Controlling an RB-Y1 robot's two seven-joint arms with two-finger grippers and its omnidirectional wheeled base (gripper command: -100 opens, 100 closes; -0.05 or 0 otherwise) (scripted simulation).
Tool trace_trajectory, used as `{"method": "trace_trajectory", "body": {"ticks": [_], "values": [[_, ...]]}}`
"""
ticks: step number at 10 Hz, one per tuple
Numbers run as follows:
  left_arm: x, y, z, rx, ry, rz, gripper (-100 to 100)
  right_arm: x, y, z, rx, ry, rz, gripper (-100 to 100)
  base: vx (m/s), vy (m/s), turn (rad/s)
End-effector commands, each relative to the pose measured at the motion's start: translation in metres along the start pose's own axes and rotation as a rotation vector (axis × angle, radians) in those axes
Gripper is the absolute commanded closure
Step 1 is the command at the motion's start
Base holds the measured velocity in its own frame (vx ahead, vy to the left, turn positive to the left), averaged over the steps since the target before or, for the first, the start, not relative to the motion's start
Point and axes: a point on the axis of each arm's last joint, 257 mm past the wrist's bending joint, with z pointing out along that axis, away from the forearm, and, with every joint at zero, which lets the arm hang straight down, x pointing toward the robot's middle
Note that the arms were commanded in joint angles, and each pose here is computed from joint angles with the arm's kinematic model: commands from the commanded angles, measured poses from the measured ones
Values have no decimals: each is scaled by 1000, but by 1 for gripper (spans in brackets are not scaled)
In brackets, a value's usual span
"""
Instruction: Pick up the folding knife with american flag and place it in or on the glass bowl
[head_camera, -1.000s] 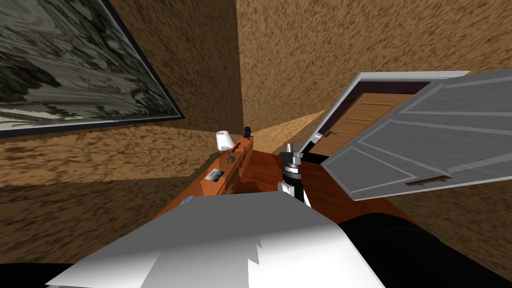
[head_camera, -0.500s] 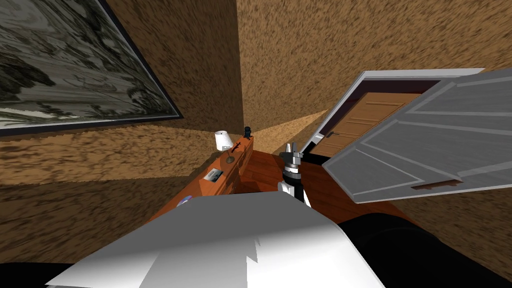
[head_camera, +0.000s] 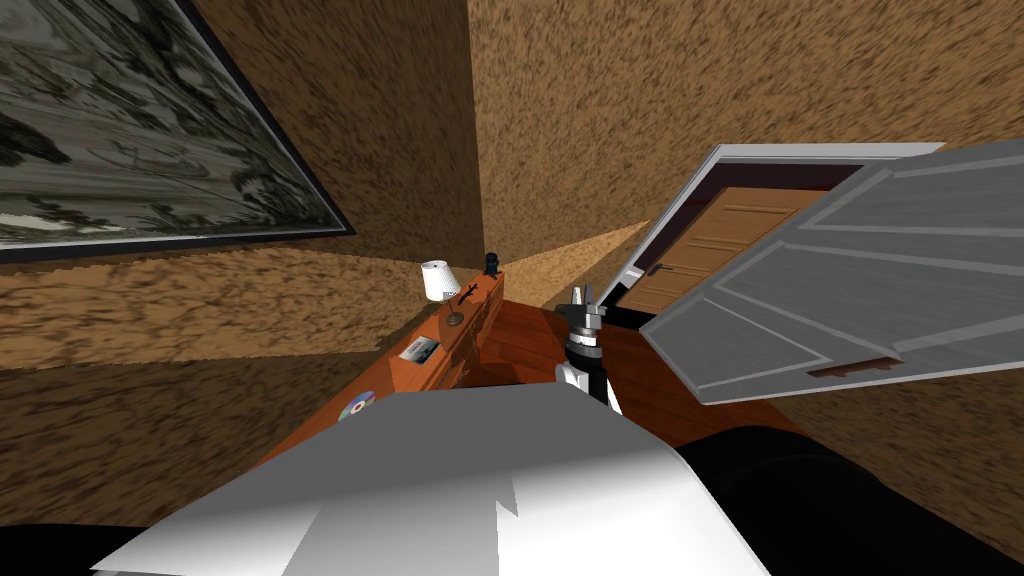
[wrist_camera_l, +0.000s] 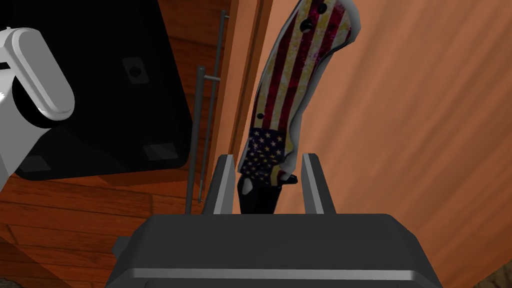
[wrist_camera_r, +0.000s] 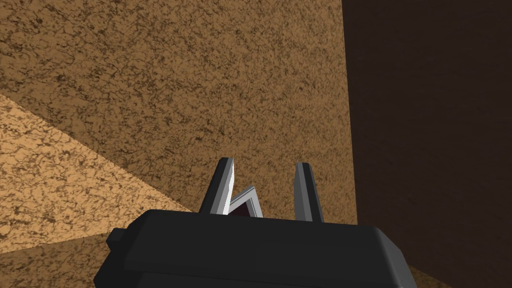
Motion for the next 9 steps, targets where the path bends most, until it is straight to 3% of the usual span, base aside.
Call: {"method": "trace_trajectory", "body": {"ticks": [1, 5, 6, 7, 9], "values": [[-5, 20, -10, -17, -3, 3, 100, 0, 0, 0, 0, 0, 0, 0, -22, -96, -7], [-16, 63, -37, -59, -16, -2, 100, 0, 0, 0, 0, 0, 0, 0, -17, -94, -16], [-16, 63, -37, -59, -16, -2, 100, 0, 0, 0, 0, 0, 0, 0, -15, -48, 1], [-23, 82, -50, -76, -24, -6, 100, 0, 0, 0, 0, 0, 0, 0, -30, -62, -13], [-26, 90, -57, -84, -28, -8, 100, 0, 0, 0, 0, 0, 0, 0, -45, -47, -13]]}}
